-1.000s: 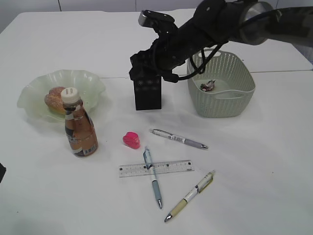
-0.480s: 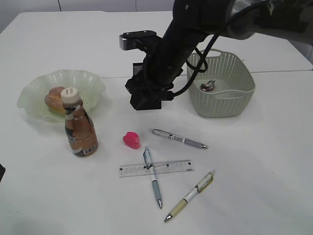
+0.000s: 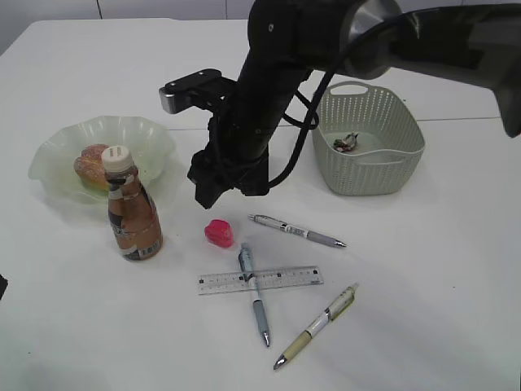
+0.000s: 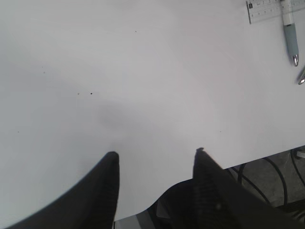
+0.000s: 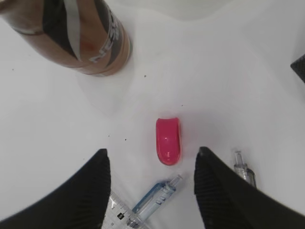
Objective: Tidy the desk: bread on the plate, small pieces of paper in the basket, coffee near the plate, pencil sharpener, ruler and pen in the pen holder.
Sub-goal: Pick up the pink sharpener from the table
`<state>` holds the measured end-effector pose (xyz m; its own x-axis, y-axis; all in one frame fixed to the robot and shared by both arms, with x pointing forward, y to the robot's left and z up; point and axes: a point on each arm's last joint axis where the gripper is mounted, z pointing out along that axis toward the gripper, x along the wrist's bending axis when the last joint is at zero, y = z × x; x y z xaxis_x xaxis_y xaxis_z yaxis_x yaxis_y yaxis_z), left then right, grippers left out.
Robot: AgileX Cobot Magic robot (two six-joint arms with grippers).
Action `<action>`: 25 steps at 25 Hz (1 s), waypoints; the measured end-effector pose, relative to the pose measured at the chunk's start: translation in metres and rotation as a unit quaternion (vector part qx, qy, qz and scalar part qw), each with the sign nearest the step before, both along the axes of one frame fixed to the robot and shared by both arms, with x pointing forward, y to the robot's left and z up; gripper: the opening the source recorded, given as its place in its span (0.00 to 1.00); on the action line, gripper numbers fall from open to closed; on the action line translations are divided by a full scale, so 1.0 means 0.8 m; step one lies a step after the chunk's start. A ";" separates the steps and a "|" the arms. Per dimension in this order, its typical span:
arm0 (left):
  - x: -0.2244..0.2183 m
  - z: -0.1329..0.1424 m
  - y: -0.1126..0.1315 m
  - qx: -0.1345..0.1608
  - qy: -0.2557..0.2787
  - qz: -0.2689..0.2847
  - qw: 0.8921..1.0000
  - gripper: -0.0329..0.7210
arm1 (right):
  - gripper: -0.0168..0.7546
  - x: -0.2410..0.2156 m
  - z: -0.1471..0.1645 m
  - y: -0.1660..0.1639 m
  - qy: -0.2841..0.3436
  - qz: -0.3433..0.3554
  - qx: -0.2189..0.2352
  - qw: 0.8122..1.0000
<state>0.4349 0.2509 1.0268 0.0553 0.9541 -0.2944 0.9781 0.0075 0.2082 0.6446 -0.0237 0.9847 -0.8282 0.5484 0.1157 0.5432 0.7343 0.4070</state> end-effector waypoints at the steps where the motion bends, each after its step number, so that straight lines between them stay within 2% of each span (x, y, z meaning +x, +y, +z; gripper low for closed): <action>1: 0.000 0.000 0.000 0.001 0.000 0.000 1.000 0.53 | 0.59 -0.002 -0.002 0.002 0.001 0.004 -0.004 1.000; 8: 0.000 0.000 0.000 0.001 0.000 0.000 1.000 0.53 | 0.62 -0.011 -0.026 0.024 0.002 0.012 -0.032 0.999; 15: 0.000 0.000 0.000 0.001 -0.001 0.000 1.000 0.53 | 0.62 -0.003 -0.043 0.023 -0.015 -0.003 -0.052 0.999; 25: 0.003 0.001 0.000 0.001 -0.014 0.003 1.000 0.53 | 0.62 0.003 -0.078 0.024 0.000 -0.024 -0.066 0.998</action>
